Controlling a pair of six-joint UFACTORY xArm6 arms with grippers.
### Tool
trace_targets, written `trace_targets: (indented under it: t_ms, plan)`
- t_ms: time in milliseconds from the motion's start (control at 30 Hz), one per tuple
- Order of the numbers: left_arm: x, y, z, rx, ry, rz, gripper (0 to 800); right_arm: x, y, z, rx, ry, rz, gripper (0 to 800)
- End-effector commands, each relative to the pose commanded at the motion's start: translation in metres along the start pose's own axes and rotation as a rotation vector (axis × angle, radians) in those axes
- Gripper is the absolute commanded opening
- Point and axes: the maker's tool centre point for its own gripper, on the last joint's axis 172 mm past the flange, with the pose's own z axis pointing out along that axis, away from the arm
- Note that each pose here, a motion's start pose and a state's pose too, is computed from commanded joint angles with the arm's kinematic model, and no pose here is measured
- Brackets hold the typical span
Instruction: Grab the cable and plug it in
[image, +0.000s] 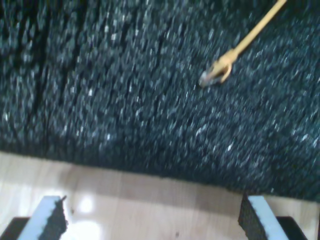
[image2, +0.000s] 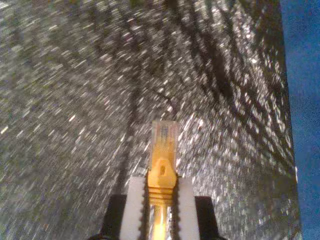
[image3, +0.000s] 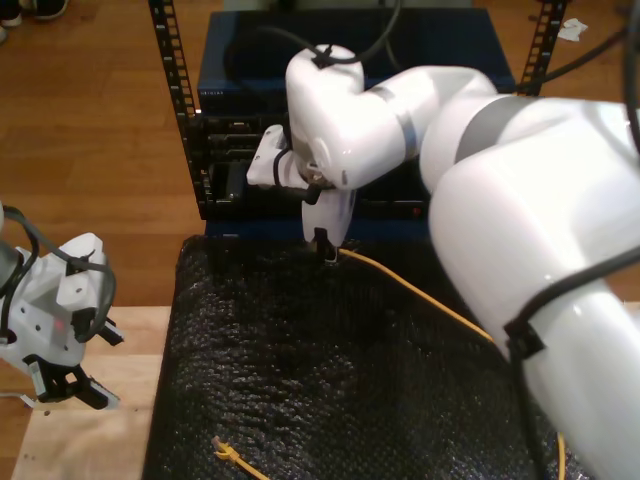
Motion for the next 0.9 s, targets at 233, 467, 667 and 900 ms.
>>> trace_targets:
  t_ms: [233,467,667,900]
  plan:
    - [0.017,0.003,-0.003,-0.014,0.056,0.025,799,-0.021,-0.023,-0.034,0.106,0.123,-0.040,3]
    - [0.032,0.007,-0.001,-0.031,0.107,0.027,799,-0.054,-0.034,-0.064,0.178,0.213,-0.041,3]
    - [0.057,0.007,0.002,-0.039,0.141,0.064,799,-0.071,-0.049,-0.083,0.176,0.276,-0.067,3]
    - [0.109,0.012,0.005,-0.067,0.247,0.110,800,-0.082,-0.069,-0.090,0.171,0.282,-0.072,3]
